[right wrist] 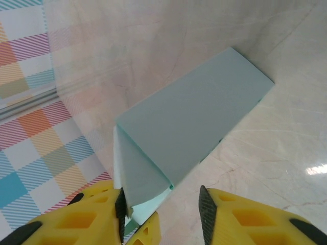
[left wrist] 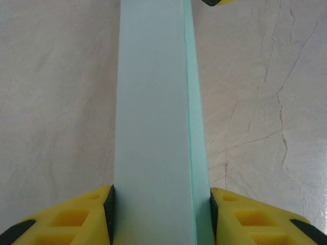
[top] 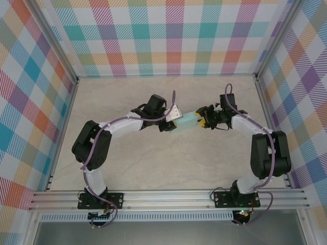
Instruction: Fold the paper box
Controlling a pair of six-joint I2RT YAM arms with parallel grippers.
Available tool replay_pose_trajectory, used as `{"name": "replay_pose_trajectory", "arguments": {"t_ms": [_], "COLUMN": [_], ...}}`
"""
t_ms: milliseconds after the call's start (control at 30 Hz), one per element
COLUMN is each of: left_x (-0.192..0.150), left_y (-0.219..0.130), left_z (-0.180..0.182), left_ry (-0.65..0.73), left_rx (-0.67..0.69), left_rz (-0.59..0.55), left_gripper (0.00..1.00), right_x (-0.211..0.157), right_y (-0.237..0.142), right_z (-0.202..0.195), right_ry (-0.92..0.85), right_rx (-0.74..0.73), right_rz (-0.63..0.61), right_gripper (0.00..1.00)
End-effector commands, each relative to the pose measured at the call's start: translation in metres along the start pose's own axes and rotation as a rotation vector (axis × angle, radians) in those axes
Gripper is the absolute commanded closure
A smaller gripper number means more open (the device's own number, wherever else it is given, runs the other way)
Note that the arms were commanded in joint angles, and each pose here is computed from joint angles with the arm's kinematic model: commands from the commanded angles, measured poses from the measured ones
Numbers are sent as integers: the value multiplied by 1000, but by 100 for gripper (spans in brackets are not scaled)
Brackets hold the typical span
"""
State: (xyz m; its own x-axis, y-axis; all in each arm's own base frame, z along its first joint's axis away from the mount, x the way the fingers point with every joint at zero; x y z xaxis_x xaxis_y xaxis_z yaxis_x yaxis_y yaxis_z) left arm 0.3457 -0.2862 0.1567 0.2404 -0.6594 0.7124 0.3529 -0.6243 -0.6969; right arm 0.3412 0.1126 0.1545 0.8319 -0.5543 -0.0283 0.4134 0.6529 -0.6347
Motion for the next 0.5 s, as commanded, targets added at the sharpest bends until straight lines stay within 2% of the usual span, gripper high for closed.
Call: {"name": "replay_pose_trajectory", "arguments": {"t_ms": [0,133,267,333,467], "left_x": [-43,-43,-46,-44,-44], "left_y": [17,19,18,17,15], "left_z": [-7,-8,-16,-19,-23], "left_ry": [-78,-64,-27,10,89], "left_rx": [-52,-73,-144,-186,-253], "left_rz": [178,172,185,182,159], "left_gripper": [57,57,57,56,56], "right_x": [-12,-10,-3,3,15], "right_y": [12,12,0,-14,-53], "right_z": [-58,-66,-59,-44,0], "right_ry": [95,43,-4,-116,-473], "right_rx": [-167,-155,-142,-151,-265], "right_rz": [2,-36,-17,0,23], "right_gripper": [60,64,63,56,44]}}
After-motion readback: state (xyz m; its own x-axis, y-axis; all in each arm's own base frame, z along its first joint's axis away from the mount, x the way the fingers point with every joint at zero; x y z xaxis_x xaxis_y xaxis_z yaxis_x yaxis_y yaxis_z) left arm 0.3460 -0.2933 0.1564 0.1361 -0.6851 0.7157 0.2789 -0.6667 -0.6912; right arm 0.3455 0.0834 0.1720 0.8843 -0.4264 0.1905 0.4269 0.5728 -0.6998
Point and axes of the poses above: each hand's point on the last joint's axis, 136 mm out from that joint toward the fingers, its own y axis out along the fingers, its own z axis along the line the jaws close on, x = y × z, the point moved 7 cm from there along -y, back along the fingers, and after that the axes turned 10 degrees about -y, right-handed, at the moved point
